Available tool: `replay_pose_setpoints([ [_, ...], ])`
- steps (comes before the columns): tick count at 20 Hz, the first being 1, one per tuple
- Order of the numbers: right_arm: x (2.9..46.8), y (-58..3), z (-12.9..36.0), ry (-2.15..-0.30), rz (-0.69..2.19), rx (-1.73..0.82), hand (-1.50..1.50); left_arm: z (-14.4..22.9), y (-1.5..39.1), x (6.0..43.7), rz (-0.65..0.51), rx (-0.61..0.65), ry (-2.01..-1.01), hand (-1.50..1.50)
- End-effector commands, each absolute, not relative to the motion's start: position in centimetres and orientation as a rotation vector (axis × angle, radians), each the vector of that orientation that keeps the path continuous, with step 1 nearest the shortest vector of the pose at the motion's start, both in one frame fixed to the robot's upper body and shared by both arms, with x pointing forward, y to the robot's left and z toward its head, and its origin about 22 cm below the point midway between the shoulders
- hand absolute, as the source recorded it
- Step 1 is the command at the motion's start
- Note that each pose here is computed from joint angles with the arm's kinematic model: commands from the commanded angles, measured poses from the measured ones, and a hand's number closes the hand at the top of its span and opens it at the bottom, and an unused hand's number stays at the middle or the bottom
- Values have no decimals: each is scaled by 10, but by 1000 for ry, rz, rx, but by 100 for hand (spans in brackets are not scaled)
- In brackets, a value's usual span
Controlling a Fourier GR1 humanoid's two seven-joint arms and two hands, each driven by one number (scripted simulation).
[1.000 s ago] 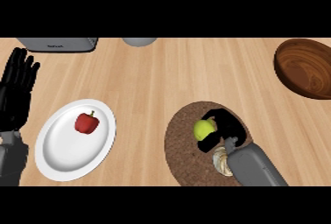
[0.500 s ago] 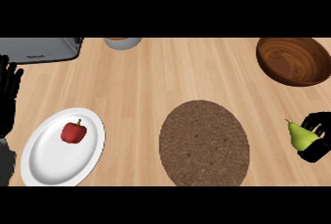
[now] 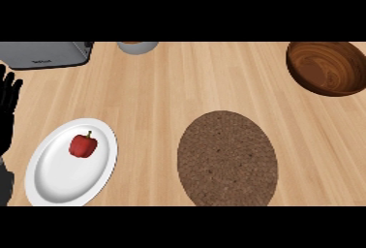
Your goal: Pick the pear from the placemat and place it in the bowl
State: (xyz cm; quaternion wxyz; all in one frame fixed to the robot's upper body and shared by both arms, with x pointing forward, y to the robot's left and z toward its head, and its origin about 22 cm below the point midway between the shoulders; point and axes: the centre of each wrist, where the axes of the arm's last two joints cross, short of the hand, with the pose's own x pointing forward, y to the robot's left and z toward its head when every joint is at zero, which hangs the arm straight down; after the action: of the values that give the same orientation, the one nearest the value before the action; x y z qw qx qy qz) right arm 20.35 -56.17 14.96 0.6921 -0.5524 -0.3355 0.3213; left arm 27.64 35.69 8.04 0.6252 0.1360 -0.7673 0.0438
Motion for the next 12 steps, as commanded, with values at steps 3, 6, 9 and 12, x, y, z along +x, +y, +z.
replay_pose_setpoints([
  [3,157,-619,213,-1054,661,-1292,150,75,356,273,68,282,-1757,0],
  [6,140,-634,227,-1173,651,-1321,150,90,350,286,61,263,-1794,0],
  [9,133,-643,254,-1295,592,-1257,150,72,334,287,39,247,-1797,0],
  [12,139,-643,267,-1438,498,-1133,150,81,331,301,38,235,-1792,0],
])
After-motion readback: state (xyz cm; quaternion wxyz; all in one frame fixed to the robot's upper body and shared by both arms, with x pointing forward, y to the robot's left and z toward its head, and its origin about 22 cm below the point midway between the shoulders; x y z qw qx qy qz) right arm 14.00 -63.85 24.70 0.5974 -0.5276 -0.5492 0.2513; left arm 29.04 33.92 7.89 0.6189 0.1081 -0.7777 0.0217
